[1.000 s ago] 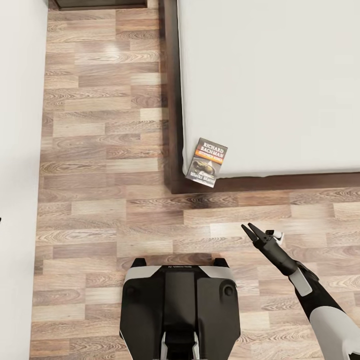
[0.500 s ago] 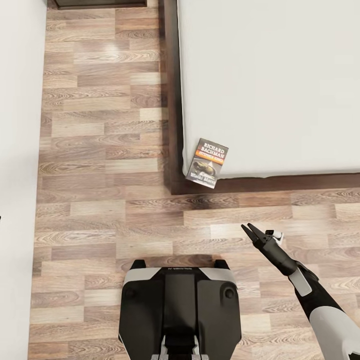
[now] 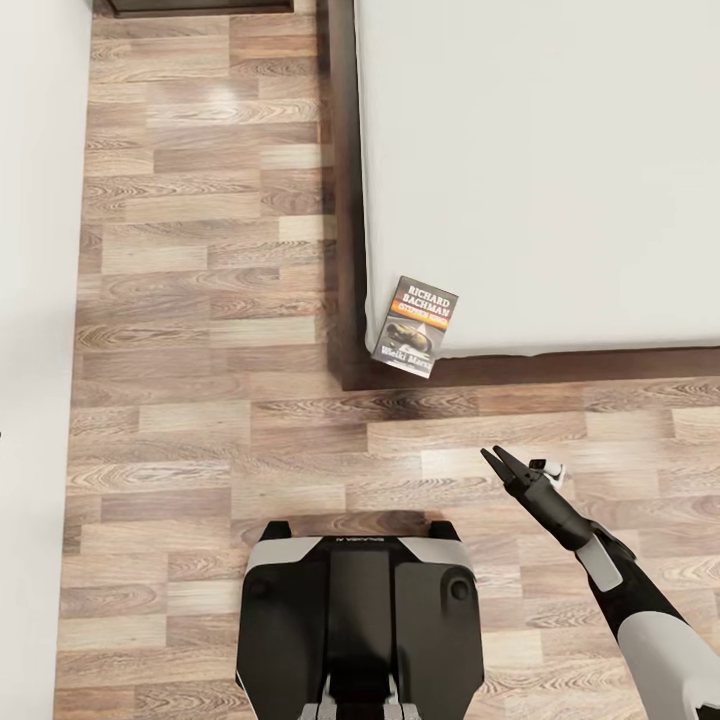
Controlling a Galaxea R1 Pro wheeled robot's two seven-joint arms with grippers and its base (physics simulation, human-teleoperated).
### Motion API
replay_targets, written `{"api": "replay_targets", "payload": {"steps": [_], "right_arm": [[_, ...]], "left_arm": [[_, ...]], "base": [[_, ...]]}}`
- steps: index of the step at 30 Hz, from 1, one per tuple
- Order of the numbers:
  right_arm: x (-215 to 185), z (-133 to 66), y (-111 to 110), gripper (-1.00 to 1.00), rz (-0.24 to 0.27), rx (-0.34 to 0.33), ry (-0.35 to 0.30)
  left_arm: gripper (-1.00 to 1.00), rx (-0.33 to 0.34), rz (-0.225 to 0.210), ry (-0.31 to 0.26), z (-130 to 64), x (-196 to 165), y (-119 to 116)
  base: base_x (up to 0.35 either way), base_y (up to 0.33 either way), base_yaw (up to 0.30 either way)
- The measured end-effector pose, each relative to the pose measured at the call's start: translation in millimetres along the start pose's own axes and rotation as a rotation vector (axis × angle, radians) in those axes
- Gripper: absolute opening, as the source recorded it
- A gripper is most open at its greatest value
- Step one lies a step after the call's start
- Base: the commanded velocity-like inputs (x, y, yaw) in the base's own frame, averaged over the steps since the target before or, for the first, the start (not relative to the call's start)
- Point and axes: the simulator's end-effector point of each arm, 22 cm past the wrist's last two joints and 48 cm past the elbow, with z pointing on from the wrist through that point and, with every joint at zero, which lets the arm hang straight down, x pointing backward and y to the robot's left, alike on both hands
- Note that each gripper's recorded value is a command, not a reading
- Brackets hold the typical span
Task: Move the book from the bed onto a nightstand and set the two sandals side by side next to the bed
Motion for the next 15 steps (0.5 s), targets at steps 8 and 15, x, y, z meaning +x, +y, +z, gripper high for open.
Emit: {"api": "replay_targets", "payload": {"steps": [8, 15], "right_arm": [[-4, 7.3, -9, 1.00, 0.000, 0.011, 0.000], [-10, 21.0, -13, 1.00, -0.011, 0.003, 0.008]], "left_arm": [[1.00, -0.001, 0.001, 0.001, 7.7, -2, -1], [1.00, -0.001, 0.000, 0.001, 15.0, -4, -3]], "base": [[0.000, 0.000, 0.000], [0.000, 0.000, 0.000]]}}
